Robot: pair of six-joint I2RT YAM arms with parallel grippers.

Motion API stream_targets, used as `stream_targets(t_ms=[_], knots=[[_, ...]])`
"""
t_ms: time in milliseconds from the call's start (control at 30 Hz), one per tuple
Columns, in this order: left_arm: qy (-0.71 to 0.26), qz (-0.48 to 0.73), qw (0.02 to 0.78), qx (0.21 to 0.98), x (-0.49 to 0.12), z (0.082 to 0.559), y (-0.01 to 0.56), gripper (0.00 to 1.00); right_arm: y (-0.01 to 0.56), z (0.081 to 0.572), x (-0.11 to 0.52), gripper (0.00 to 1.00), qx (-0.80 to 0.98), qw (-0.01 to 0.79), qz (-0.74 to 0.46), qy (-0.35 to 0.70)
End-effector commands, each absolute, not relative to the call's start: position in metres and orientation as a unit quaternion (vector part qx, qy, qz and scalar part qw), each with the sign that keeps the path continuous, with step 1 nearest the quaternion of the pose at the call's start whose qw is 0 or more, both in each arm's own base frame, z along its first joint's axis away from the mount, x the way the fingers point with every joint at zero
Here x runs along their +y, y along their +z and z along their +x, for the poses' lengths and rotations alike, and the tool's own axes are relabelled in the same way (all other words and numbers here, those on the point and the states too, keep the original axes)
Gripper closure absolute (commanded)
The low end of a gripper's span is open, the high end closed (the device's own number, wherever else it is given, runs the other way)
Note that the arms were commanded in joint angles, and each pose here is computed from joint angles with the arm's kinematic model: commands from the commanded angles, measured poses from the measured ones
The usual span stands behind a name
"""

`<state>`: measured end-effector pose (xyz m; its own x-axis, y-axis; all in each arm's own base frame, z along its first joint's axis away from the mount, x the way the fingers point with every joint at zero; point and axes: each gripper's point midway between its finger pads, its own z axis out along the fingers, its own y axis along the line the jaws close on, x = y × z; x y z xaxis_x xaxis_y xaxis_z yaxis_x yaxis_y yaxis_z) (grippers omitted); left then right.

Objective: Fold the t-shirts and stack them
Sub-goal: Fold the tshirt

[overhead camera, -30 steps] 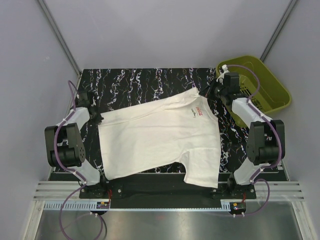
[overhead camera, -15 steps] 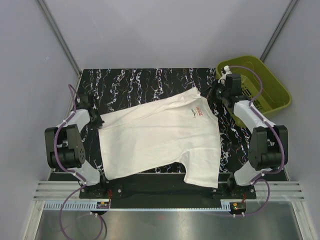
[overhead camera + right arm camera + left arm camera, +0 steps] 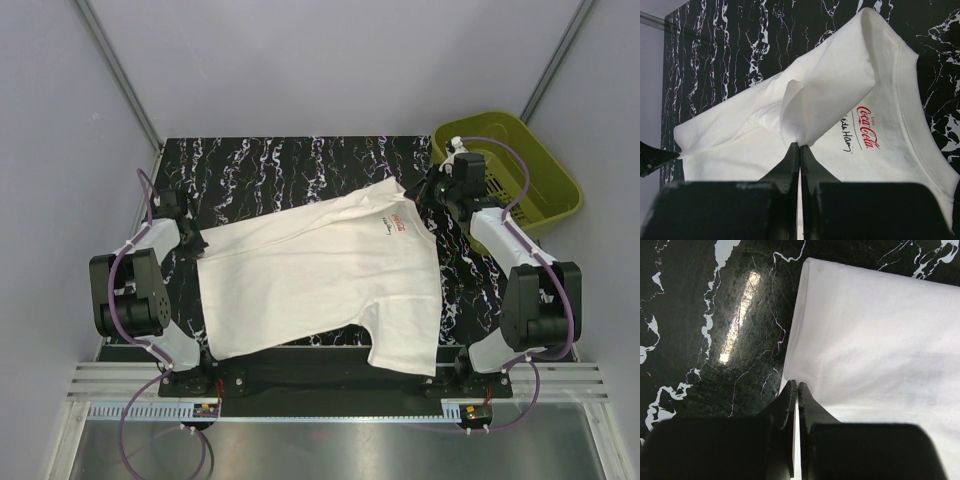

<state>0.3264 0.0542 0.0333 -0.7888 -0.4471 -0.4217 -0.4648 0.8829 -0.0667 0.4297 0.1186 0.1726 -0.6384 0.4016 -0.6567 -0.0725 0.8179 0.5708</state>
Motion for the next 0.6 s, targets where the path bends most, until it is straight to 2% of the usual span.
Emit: stream_targets(t_ms=[0,567], knots=[[0.036,-0.243,0.220,0.944,0.061,0.325,0.034,1.00,0.182,0.427,0.115,1.00,0.852,0.434,0.094,0.275],[0.056,-0.242,0.197,0.948,0.067,0.315,0.024,1.00,0.162,0.418,0.102,1.00,0.869,0.419,0.108,0.239]])
